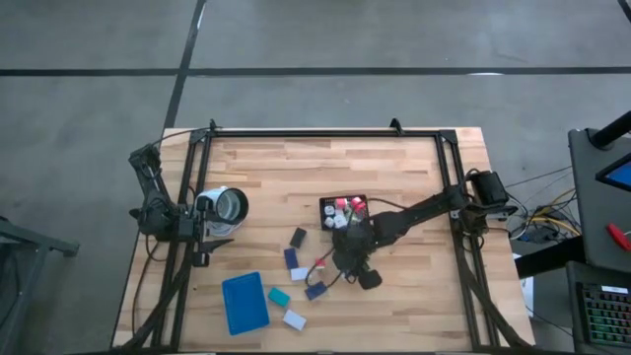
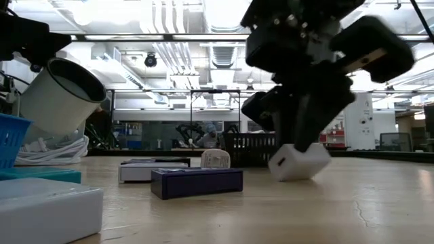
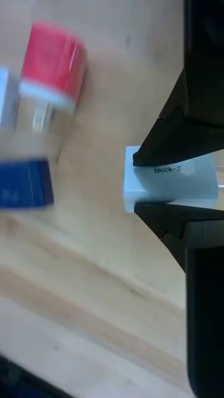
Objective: Pick & Place Office items
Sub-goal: Put the white charger adapter into the black bin
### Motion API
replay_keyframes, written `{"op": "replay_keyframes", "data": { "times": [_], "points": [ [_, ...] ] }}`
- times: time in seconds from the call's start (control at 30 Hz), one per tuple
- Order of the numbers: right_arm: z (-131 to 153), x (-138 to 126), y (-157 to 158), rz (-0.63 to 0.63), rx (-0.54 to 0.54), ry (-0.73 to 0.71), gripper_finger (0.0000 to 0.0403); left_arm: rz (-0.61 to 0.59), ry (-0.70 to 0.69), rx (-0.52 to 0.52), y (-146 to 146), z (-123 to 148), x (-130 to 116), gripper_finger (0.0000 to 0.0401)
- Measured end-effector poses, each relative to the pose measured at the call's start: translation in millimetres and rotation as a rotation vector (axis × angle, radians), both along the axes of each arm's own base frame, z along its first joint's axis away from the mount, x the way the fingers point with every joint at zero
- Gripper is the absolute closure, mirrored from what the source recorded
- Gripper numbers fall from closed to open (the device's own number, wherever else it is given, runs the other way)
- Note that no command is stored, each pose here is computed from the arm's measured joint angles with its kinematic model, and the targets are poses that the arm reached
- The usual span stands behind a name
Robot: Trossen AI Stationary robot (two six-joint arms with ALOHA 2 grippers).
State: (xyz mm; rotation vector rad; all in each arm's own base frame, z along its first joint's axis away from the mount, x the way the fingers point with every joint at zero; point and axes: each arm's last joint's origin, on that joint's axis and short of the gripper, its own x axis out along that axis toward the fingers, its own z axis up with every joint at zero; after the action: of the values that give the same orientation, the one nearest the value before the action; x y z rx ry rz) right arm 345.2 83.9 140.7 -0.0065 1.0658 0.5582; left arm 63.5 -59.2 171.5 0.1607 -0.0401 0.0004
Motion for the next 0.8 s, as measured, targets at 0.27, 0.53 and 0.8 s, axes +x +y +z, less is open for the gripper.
{"op": "replay_keyframes", "data": {
  "times": [0.27,0.53,0.8],
  "points": [
    [0,-8,30,0.062,0.0,0.006,0.0304,0.0,0.0,0.0,0,0,0,0.0176],
    [0,-11,38,0.052,-0.052,-0.011,0.0303,-0.001,0.0,0.0,0,0,0,0.0176],
    [0,-11,41,-0.018,-0.04,0.01,0.0285,0.0,0.0,0.0,0,0,0,0.0176]
  ]
}}
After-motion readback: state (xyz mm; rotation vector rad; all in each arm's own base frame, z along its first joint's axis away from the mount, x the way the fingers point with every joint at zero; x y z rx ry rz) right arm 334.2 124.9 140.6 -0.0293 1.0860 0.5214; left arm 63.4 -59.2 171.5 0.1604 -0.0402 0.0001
